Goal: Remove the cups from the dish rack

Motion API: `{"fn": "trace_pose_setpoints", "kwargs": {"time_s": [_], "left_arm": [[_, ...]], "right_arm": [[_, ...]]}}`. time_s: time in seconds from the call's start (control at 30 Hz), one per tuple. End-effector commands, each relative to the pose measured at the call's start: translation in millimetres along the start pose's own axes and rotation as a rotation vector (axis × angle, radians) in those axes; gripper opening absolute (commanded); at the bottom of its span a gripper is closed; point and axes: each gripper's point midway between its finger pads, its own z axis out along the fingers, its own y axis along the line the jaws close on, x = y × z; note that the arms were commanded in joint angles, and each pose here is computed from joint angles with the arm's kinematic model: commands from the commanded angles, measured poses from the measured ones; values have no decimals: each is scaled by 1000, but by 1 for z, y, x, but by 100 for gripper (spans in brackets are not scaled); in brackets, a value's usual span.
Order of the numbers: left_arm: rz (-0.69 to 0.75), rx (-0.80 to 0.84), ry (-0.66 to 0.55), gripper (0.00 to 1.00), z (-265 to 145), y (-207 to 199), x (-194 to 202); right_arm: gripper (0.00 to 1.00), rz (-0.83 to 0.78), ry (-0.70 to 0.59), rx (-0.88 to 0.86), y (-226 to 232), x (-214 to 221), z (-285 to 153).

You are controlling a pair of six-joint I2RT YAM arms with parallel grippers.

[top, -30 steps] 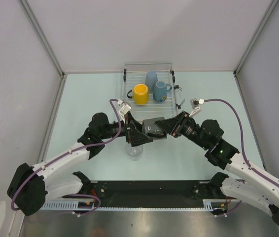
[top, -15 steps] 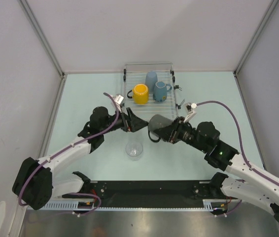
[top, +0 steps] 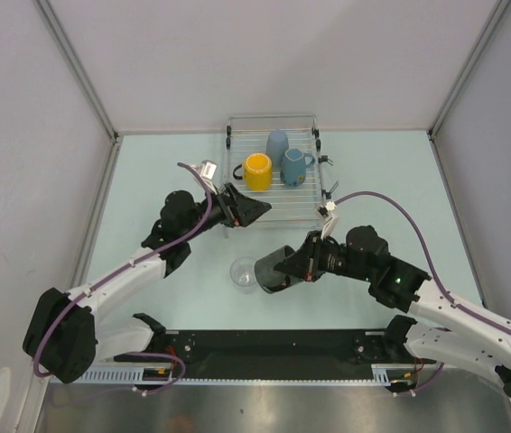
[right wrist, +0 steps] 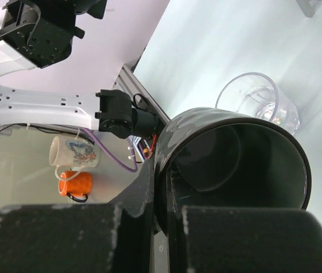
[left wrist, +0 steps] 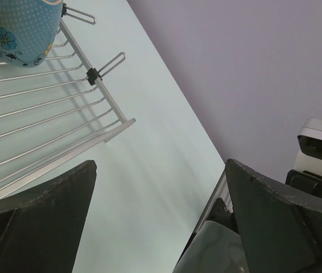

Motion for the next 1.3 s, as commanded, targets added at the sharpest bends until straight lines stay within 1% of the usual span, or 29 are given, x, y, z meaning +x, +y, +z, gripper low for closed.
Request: {"fn": "trace_pose_setpoints", "kwargs": {"time_s": [0.0,0.03,0.07,0.1,0.13,0.17,0.2,0.23,0.27,0.3,0.33,0.37,0.4,0.43,0.47,0.5,0.57,0.7,0.87,1.1,1.27], "left_arm": [[29,19,-71,100,-4,-16,-24],[33,0,-82,100,-5,-14,-27],[51,-23,-88,100,-7,-11,-28],[51,-67,-76,100,-10,-6,-27],[64,-121,-114,100,-16,-2,-37],[89,-168,-116,100,-19,4,-39],[87,-236,-90,100,-25,12,-37],[100,-310,-131,100,-34,19,-48],[122,-361,-126,99,-39,26,-49],[117,-433,-82,98,-49,34,-43],[121,-501,-89,98,-57,43,-46],[126,-582,-103,98,-66,54,-49],[122,-650,-64,97,-77,61,-43],[122,-694,-54,97,-84,67,-41],[131,-741,-65,97,-93,72,-43],[134,-779,-45,96,-102,77,-38],[142,-817,-52,96,-116,79,-37],[153,-882,-68,97,-134,90,-33],[146,-888,-58,97,-138,94,-26],[135,-871,-40,96,-137,94,-17],[133,-868,-32,96,-138,97,-11]], "right_arm": [[0,-57,-96,-18,22,-32,-7],[0,-64,-102,13,18,-34,-8],[0,-68,-138,77,10,-43,-10],[0,-81,-124,157,0,-44,-15],[0,-87,-118,227,-10,-47,-15],[0,-95,-163,344,-27,-58,-20],[0,-108,-142,435,-36,-60,-28],[0,-115,-124,510,-50,-59,-26],[0,-128,-142,586,-61,-65,-31],[0,-134,-130,632,-65,-66,-34],[0,-142,-108,681,-74,-64,-31],[0,-150,-112,724,-80,-66,-31],[0,-156,-94,761,-87,-63,-32],[0,-156,-98,781,-87,-64,-31],[0,-175,-75,831,-96,-58,-25],[0,-187,-56,865,-100,-54,-26],[0,-210,-33,919,-105,-46,-19],[0,-236,7,966,-109,-30,-11],[0,-248,30,985,-111,-21,2],[0,-320,86,971,-109,-9,33],[0,-332,140,975,-121,6,51]]}}
